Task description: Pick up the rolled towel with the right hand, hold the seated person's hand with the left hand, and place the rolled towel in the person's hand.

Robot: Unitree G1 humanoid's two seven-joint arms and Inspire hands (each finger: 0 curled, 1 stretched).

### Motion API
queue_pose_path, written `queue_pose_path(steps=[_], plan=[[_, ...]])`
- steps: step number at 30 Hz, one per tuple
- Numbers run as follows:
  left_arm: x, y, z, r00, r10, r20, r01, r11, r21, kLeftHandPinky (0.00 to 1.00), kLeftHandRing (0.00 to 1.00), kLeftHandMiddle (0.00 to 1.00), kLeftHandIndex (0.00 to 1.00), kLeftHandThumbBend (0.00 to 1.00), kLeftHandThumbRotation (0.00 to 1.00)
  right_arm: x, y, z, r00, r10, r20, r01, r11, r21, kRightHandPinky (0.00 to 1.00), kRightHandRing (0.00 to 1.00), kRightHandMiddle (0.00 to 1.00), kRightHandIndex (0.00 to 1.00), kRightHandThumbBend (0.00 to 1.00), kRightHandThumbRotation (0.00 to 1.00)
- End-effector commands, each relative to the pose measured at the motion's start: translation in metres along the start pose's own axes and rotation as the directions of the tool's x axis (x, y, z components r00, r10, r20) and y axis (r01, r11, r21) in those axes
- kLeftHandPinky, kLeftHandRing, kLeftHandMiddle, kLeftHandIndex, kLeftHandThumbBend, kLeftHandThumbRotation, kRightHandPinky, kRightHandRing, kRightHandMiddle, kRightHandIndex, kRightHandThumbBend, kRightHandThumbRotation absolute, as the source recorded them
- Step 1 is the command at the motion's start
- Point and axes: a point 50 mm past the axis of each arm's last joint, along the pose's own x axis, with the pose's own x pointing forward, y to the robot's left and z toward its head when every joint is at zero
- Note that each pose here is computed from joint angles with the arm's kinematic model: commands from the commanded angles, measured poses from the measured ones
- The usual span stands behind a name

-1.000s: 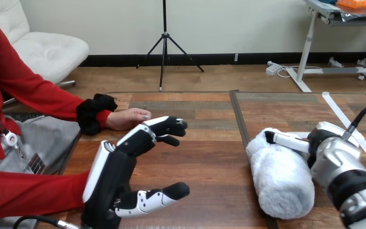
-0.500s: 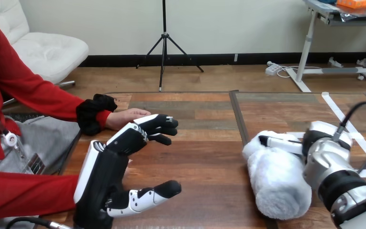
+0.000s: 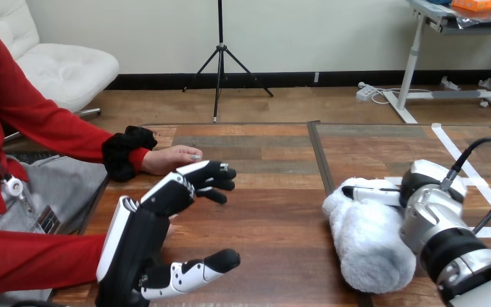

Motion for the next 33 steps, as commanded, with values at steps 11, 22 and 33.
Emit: queue_pose_path(steps=[11,22,33], plan=[[0.014,-0.002,0.007,0.996,0.009,0.084,-0.01,1.0,0.012,0.61,0.69,0.74,0.74,0.76,0.43,-0.011,0.033,0.03,0.992,0.03,0.126,-0.048,0.988,0.144,0.22,0.32,0.44,0.69,0.85,0.02],[0.014,-0.004,0.005,0.997,0.008,0.074,-0.009,1.0,0.016,0.61,0.69,0.73,0.73,0.77,0.43,-0.01,0.021,0.031,0.969,-0.094,0.231,0.068,0.991,0.114,0.22,0.33,0.45,0.57,0.79,0.0],[0.015,-0.006,0.003,0.998,-0.003,0.068,0.003,1.0,0.009,0.62,0.7,0.74,0.74,0.77,0.43,-0.011,0.002,0.034,0.946,-0.163,0.28,0.119,0.979,0.167,0.33,0.45,0.54,0.51,0.71,0.0]])
